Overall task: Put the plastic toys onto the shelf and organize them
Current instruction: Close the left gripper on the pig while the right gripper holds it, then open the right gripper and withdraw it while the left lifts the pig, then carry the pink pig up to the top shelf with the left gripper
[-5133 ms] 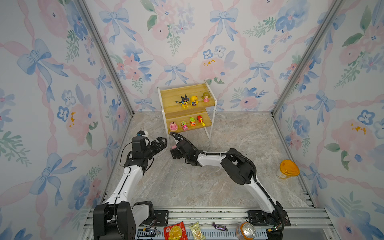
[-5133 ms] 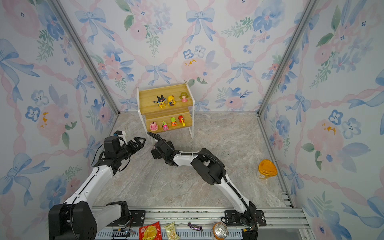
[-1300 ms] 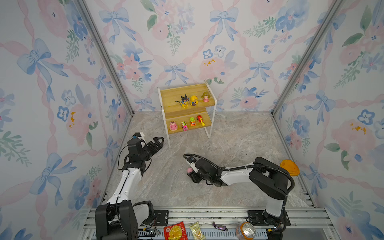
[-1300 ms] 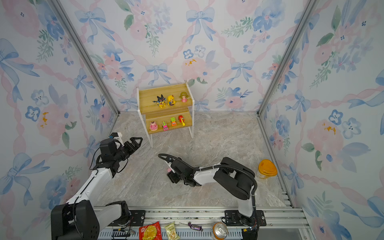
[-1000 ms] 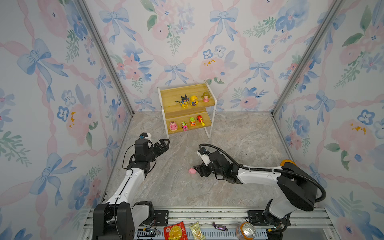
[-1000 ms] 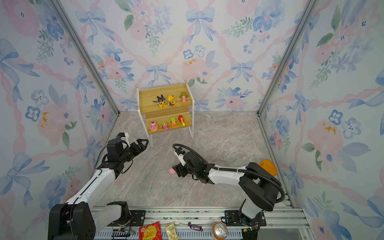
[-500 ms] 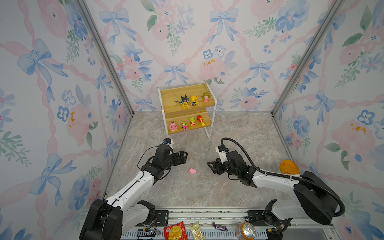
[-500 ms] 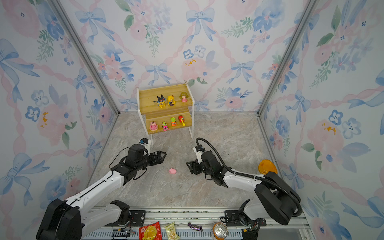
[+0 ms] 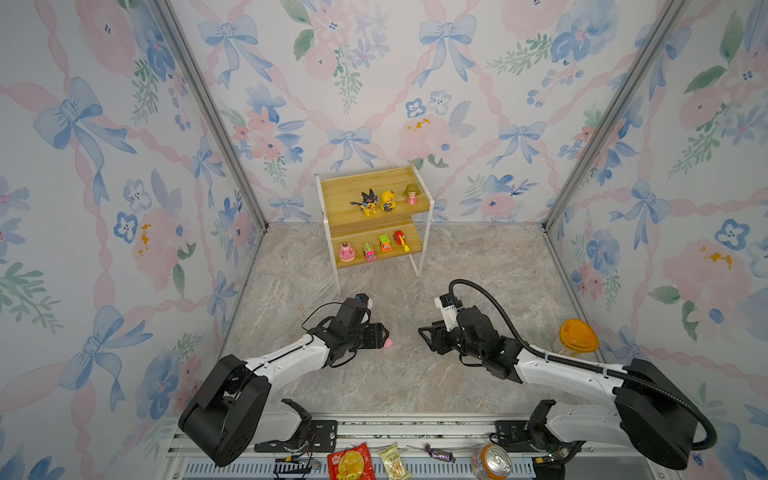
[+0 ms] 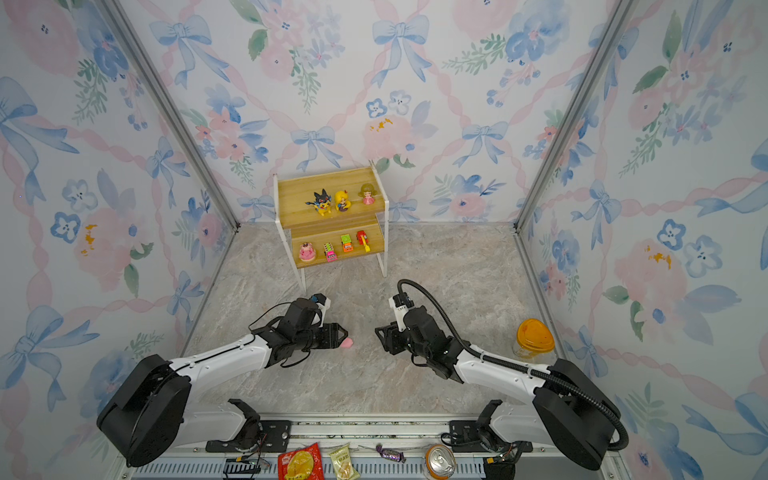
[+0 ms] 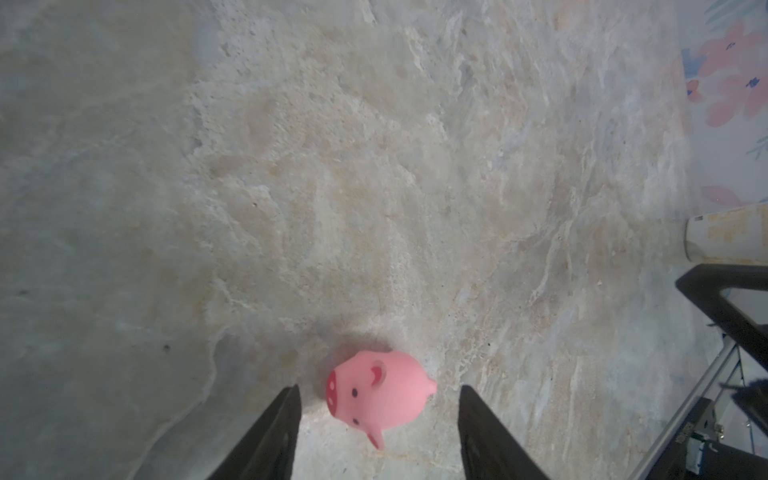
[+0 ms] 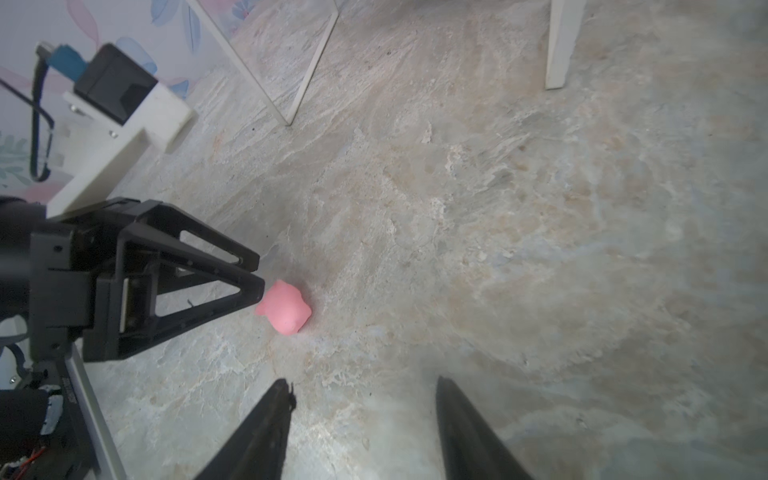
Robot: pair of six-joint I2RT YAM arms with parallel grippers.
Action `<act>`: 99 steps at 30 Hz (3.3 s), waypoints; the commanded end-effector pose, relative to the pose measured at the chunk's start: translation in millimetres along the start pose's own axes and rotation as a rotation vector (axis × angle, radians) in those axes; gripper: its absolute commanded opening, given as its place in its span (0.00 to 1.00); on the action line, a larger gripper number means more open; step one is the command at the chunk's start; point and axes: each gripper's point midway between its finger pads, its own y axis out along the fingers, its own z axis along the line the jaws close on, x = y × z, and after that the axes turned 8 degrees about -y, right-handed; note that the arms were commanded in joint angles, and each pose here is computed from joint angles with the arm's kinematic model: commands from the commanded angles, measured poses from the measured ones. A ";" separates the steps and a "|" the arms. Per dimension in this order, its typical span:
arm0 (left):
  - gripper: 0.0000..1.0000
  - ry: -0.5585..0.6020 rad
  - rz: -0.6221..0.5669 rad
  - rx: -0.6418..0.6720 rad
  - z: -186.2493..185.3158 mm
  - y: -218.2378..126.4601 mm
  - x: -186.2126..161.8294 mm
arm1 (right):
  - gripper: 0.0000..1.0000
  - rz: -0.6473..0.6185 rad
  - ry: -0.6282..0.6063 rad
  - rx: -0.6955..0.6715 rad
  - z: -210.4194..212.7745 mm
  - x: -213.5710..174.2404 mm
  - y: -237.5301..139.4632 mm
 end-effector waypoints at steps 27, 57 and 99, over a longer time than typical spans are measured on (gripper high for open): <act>0.34 -0.009 0.004 -0.036 1.8 -0.9 -3.8 | 0.34 0.057 -0.011 0.060 25.1 -16.8 109.1; 0.63 0.339 -0.185 0.164 -2.5 10.0 18.7 | 0.49 -0.224 -0.021 0.039 -21.8 38.2 22.7; 0.19 0.378 -0.158 0.102 -31.8 9.7 19.9 | 0.49 -0.281 -0.050 -0.004 -36.9 40.2 -15.1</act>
